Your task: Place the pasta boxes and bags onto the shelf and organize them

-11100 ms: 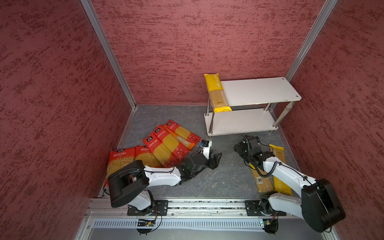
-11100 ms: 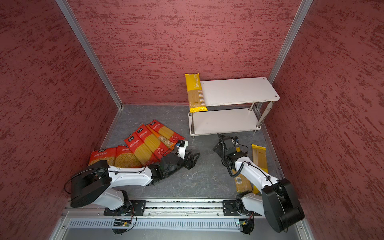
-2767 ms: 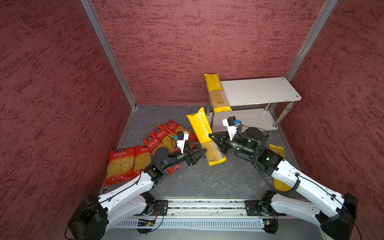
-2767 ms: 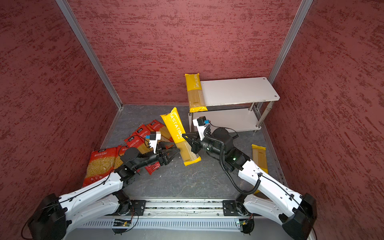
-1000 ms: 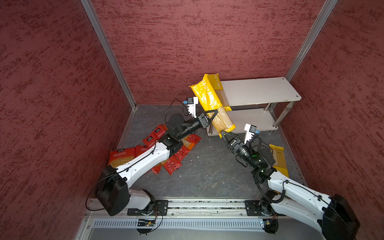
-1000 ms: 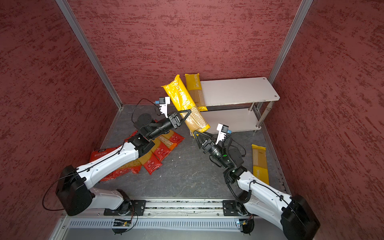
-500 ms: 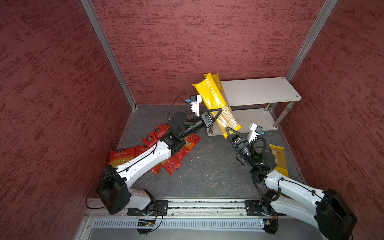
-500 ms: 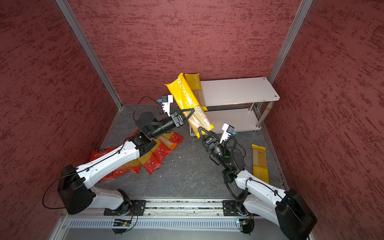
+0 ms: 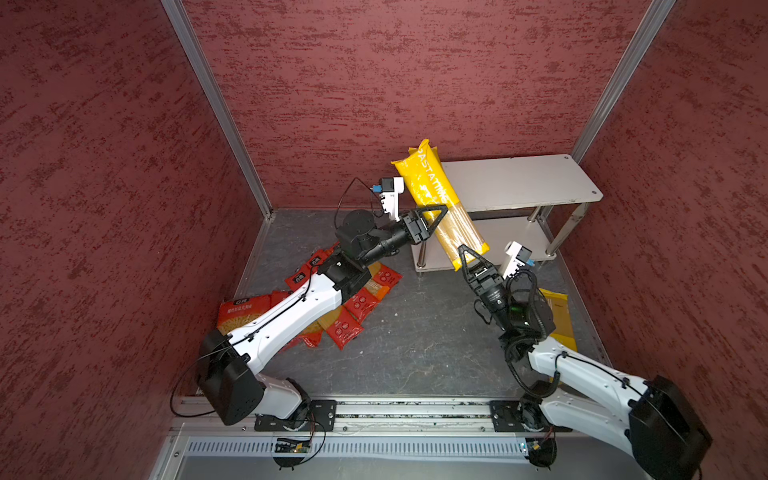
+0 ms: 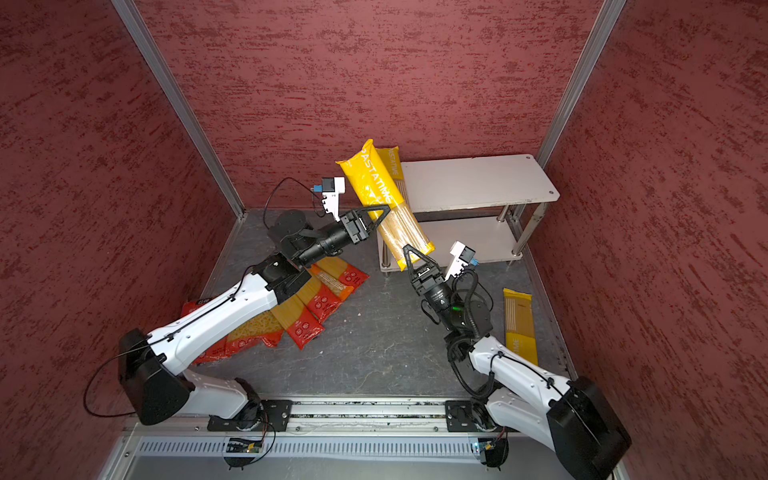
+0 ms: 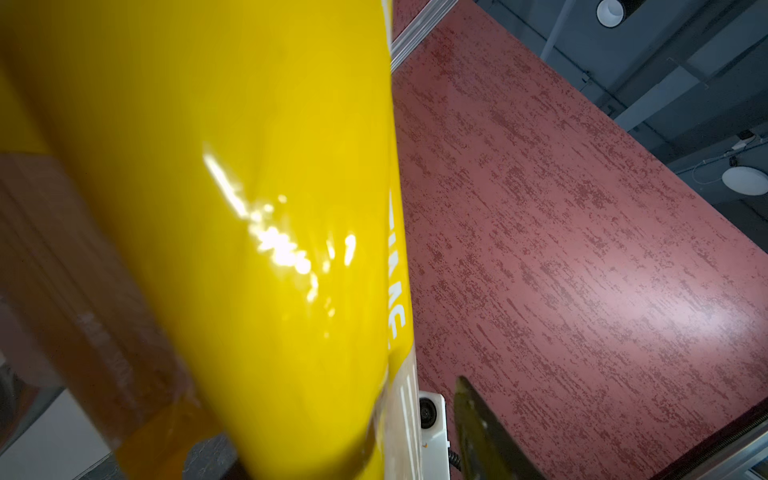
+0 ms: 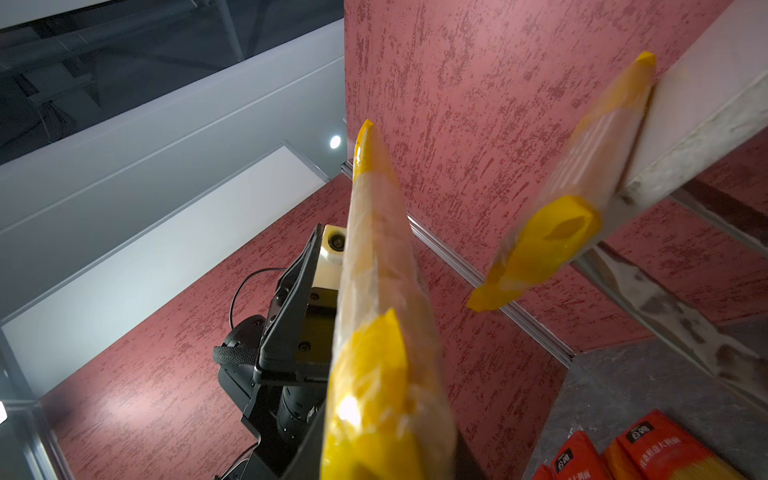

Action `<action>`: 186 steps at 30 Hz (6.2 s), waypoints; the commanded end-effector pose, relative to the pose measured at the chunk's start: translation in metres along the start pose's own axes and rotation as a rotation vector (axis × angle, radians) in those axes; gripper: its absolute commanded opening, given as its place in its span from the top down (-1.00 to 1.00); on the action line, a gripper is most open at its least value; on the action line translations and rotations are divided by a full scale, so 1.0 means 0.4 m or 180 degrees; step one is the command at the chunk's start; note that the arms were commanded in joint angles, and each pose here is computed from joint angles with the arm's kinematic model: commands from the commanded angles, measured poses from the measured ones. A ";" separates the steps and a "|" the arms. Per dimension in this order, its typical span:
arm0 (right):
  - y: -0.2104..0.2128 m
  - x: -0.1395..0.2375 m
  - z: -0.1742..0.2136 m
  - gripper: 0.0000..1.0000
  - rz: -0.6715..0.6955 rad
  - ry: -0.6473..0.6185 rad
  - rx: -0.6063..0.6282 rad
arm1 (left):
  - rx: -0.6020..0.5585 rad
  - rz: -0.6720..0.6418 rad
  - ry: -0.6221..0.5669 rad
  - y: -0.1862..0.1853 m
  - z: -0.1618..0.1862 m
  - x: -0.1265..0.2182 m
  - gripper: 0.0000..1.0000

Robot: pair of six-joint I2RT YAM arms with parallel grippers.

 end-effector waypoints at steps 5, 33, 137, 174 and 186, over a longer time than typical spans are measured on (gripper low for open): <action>0.037 -0.062 -0.201 1.00 0.0180 -0.0962 -0.0110 | -0.0145 -0.0122 -0.0303 -0.010 -0.037 0.081 -0.27; -0.127 -0.122 -0.189 -0.05 0.1789 -0.0389 -0.0195 | 0.0166 -0.0792 -0.0190 0.204 0.139 0.205 -0.27; -0.222 -0.200 -0.195 0.50 0.1709 -0.0165 -0.0698 | 0.0252 -0.1007 0.0065 0.449 -0.369 -0.236 0.53; -0.222 -0.236 -0.122 0.19 0.1653 0.0127 -0.0688 | 0.0248 -0.1038 0.0164 0.476 -0.341 -0.271 0.44; -0.224 -0.135 -0.150 -0.26 0.1875 0.0370 -0.0606 | 0.0290 -0.0991 0.0035 0.460 -0.357 -0.215 0.07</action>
Point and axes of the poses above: each gripper's point midway between its finger pads, its own x axis back along the fingers, its own y axis along the line the jaws close on, z = x × y, the point moved 6 cm from there along x, back along the fingers, and after that the axes turned 14 degrees about x, right-handed, at the moved point
